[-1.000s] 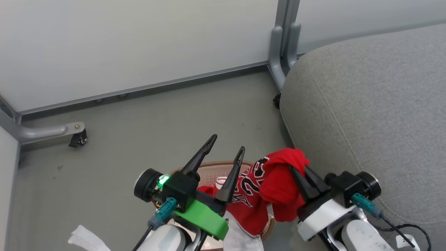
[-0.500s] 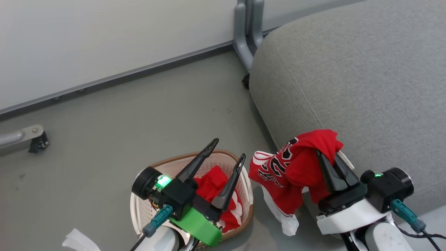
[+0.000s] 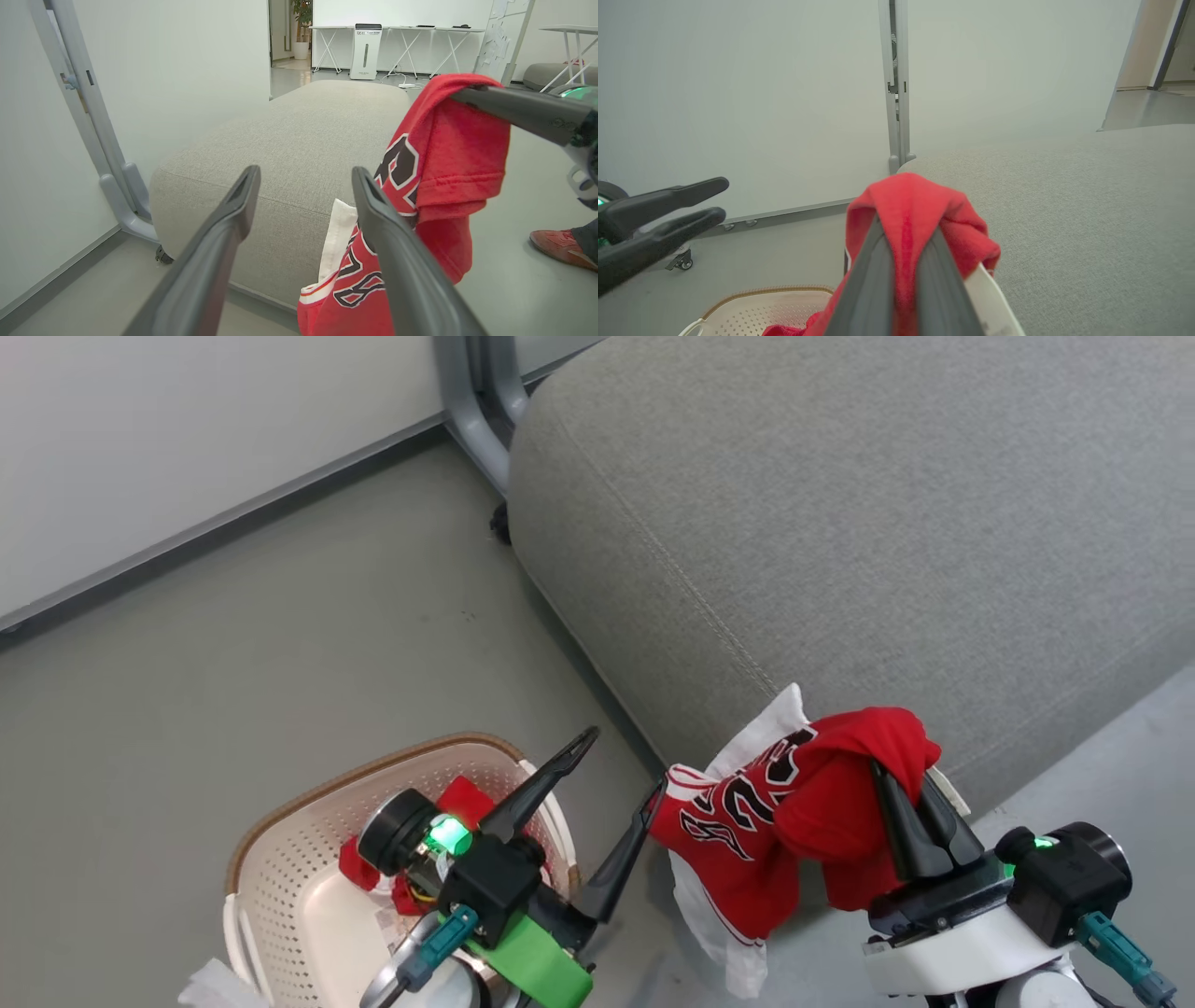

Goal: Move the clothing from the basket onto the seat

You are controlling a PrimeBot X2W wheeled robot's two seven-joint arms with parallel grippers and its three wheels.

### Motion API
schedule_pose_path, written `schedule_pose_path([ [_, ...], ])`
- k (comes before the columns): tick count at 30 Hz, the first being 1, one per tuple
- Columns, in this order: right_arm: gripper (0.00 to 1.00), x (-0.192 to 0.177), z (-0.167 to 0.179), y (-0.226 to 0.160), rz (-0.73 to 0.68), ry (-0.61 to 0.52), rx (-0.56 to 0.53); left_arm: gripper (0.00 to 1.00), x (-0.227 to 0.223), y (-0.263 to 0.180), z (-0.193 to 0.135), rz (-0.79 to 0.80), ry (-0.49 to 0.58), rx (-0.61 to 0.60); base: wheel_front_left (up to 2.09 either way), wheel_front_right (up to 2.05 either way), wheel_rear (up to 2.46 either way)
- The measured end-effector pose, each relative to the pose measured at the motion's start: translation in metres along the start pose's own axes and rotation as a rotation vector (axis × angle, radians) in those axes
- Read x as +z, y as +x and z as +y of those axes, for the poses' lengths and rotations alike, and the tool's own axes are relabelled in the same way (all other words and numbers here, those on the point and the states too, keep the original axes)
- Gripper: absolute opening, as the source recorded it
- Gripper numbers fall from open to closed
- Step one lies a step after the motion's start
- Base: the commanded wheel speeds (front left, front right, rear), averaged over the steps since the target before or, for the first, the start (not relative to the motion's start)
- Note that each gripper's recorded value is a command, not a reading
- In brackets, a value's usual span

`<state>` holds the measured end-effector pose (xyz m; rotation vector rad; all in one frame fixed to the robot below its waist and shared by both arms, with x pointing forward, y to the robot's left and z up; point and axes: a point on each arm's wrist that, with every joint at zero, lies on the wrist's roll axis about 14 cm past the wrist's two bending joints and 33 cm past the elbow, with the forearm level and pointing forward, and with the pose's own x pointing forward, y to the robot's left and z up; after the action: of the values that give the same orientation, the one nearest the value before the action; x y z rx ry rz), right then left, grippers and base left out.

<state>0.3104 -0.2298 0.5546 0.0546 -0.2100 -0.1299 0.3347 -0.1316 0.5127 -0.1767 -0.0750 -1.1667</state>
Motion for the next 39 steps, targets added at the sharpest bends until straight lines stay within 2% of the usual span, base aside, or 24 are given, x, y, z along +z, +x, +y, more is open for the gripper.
schedule_pose_path([
  [4, 0.00, 0.003, -0.016, -0.001, 0.002, -0.020, -0.058, 1.00, -0.010, 0.013, -0.007, 0.004, -0.006, -0.067, 0.00, 0.00, 0.00],
  [7, 0.00, 0.023, -0.026, 0.019, -0.070, -0.053, -0.071, 1.00, -0.014, 0.019, -0.006, -0.004, -0.023, -0.089, 0.00, 0.00, 0.00],
  [13, 0.00, 0.092, -0.060, 0.075, -0.302, -0.151, -0.098, 1.00, -0.022, 0.030, 0.009, -0.029, -0.046, -0.108, 0.00, 0.00, 0.00],
  [15, 0.00, 0.113, -0.067, 0.101, -0.366, -0.203, -0.076, 1.00, -0.029, 0.030, 0.023, -0.029, -0.056, -0.089, 0.00, 0.00, 0.00],
  [24, 0.00, 0.138, -0.088, 0.211, -0.440, -0.338, 0.000, 1.00, -0.066, 0.022, 0.069, -0.013, -0.126, 0.008, 0.00, 0.00, 0.00],
  [27, 0.00, 0.116, -0.097, 0.237, -0.384, -0.368, -0.002, 1.00, -0.079, 0.017, 0.081, 0.000, -0.143, 0.036, 0.00, 0.00, 0.00],
  [32, 0.00, 0.025, -0.125, 0.251, -0.174, -0.342, -0.072, 1.00, -0.101, 0.008, 0.100, 0.023, -0.174, 0.085, 0.00, 0.00, 0.00],
  [37, 0.00, -0.096, -0.158, 0.203, 0.142, -0.273, -0.202, 1.00, -0.114, -0.002, 0.111, 0.047, -0.235, 0.153, 0.00, 0.00, 0.00],
  [39, 0.00, -0.127, -0.163, 0.177, 0.234, -0.240, -0.245, 1.00, -0.113, -0.005, 0.113, 0.049, -0.232, 0.165, 0.00, 0.00, 0.00],
])
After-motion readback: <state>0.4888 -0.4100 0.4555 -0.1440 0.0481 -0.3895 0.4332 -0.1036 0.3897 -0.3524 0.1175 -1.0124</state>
